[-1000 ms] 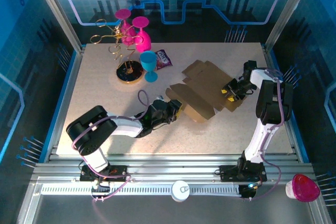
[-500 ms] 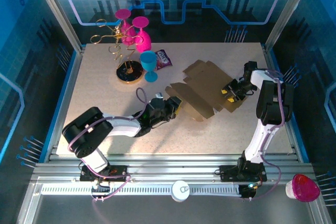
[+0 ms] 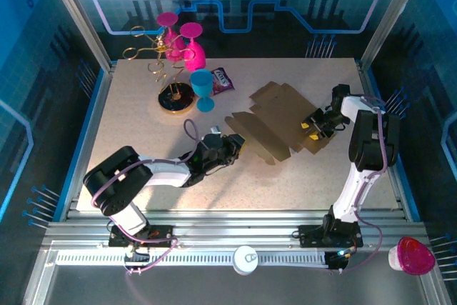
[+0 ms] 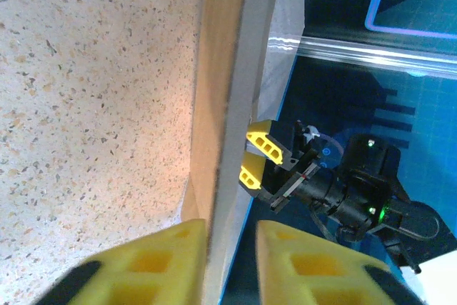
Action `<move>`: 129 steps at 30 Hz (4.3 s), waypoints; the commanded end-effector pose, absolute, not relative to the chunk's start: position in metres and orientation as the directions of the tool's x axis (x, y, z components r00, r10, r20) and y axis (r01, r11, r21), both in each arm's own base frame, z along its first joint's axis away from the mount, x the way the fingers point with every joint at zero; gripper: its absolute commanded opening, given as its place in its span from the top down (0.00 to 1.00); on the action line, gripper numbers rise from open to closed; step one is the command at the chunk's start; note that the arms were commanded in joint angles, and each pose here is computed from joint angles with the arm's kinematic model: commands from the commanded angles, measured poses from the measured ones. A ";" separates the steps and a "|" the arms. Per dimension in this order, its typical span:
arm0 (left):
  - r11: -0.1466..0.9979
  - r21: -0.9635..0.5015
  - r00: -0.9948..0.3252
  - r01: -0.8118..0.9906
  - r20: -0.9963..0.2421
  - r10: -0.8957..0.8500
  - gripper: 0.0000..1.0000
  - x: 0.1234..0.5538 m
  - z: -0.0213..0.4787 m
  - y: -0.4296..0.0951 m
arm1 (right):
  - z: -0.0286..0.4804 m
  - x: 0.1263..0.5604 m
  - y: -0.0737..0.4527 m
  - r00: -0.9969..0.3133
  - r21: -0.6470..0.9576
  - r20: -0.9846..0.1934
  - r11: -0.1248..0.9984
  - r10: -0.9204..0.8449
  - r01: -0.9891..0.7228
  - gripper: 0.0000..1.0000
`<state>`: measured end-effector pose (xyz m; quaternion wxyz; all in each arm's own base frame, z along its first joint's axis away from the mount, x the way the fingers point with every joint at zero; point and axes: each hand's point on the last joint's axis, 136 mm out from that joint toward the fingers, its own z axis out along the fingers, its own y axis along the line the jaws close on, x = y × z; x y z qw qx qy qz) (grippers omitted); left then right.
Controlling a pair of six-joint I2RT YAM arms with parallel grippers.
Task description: Fold the paper box
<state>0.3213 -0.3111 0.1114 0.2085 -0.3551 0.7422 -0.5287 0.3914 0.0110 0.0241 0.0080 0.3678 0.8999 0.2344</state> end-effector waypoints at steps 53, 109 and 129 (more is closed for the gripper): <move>0.554 -0.712 -0.814 -0.432 0.043 -0.579 0.60 0.310 0.089 -0.246 | 0.059 0.312 0.117 -0.770 0.514 0.208 0.602 0.603 0.611 0.32; 0.744 -0.432 -0.822 -0.509 -0.012 -0.569 0.64 0.286 0.011 -0.158 | 0.112 0.396 0.077 -0.927 0.814 0.023 0.532 0.374 0.235 0.42; 0.754 -0.439 -0.832 -0.489 -0.023 -0.554 0.65 0.298 0.015 -0.166 | 0.113 0.379 0.066 -0.902 0.853 0.028 0.461 0.431 0.246 0.89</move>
